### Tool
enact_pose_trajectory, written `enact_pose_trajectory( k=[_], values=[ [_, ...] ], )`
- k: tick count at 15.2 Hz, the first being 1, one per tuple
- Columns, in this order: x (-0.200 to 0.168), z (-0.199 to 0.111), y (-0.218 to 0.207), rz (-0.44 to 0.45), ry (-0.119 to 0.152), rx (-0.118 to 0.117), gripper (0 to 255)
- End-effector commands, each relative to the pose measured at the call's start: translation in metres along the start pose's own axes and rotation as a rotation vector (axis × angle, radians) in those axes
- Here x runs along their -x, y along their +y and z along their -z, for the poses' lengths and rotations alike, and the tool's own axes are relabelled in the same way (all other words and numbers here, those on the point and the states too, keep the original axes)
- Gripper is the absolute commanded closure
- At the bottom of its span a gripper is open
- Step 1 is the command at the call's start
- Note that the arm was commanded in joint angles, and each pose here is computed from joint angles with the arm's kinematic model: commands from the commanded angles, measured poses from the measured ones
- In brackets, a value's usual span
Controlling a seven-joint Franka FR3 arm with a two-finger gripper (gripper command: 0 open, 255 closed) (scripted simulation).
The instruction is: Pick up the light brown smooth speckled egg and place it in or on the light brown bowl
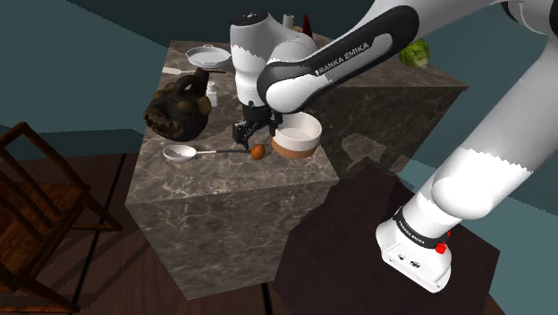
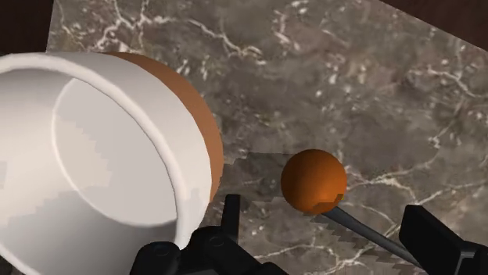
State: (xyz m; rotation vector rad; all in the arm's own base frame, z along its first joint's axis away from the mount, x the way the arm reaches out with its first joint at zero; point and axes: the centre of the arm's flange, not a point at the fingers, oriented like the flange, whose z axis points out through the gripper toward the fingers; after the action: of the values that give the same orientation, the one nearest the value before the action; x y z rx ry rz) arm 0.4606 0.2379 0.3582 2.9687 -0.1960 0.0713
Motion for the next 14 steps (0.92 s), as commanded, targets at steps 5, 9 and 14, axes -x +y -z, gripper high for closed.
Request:
enact_pose_trajectory(
  k=[5,9,14],
  values=[
    [-0.005,-0.03,-0.012,-0.005,0.007,0.005,0],
    [-0.006,-0.049,-0.012,-0.005,0.007,0.005,0],
    [-0.006,-0.049,-0.012,-0.005,0.007,0.005,0]
  ],
)
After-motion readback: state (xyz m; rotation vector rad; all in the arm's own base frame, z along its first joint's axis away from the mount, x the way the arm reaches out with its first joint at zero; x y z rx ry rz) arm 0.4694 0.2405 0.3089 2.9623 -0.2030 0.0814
